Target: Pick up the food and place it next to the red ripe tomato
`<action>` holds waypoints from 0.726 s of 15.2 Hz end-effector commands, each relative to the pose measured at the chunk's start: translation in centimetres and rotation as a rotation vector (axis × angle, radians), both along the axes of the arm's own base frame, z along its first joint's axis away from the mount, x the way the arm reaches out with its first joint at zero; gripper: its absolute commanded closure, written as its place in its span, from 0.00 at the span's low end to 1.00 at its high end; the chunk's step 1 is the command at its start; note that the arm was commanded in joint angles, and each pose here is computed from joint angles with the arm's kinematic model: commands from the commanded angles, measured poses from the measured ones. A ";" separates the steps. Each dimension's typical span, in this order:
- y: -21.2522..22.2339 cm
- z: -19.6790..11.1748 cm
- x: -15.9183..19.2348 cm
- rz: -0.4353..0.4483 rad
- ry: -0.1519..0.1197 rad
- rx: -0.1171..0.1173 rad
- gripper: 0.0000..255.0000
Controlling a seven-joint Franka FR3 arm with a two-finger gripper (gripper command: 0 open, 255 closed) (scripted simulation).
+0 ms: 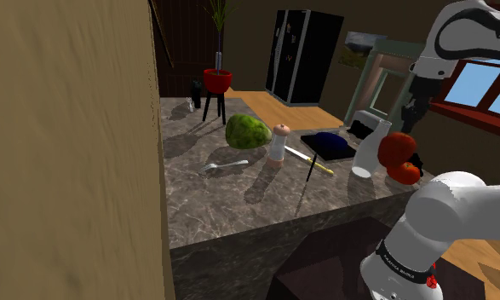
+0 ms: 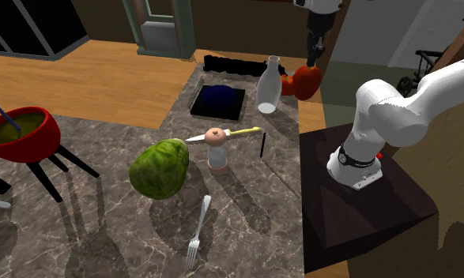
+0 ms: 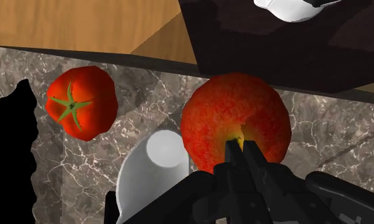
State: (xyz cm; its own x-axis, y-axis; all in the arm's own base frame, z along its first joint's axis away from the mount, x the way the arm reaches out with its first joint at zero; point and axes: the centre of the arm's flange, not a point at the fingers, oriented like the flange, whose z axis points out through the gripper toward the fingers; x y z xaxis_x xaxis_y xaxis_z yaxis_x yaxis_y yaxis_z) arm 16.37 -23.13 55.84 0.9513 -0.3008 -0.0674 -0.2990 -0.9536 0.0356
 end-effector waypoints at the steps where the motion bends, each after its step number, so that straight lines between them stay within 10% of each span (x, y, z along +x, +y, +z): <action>1: 0.0 -1.1 0.1 0.000 0.000 0.000 1.00; 11: 0.0 -6.4 0.1 0.000 0.000 0.000 1.00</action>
State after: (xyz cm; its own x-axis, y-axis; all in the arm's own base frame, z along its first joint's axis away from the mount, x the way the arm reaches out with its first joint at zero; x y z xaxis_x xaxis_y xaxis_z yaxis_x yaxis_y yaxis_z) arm 16.47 -23.18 49.94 0.9513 -0.3007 -0.0675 -0.2989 -0.9536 0.0357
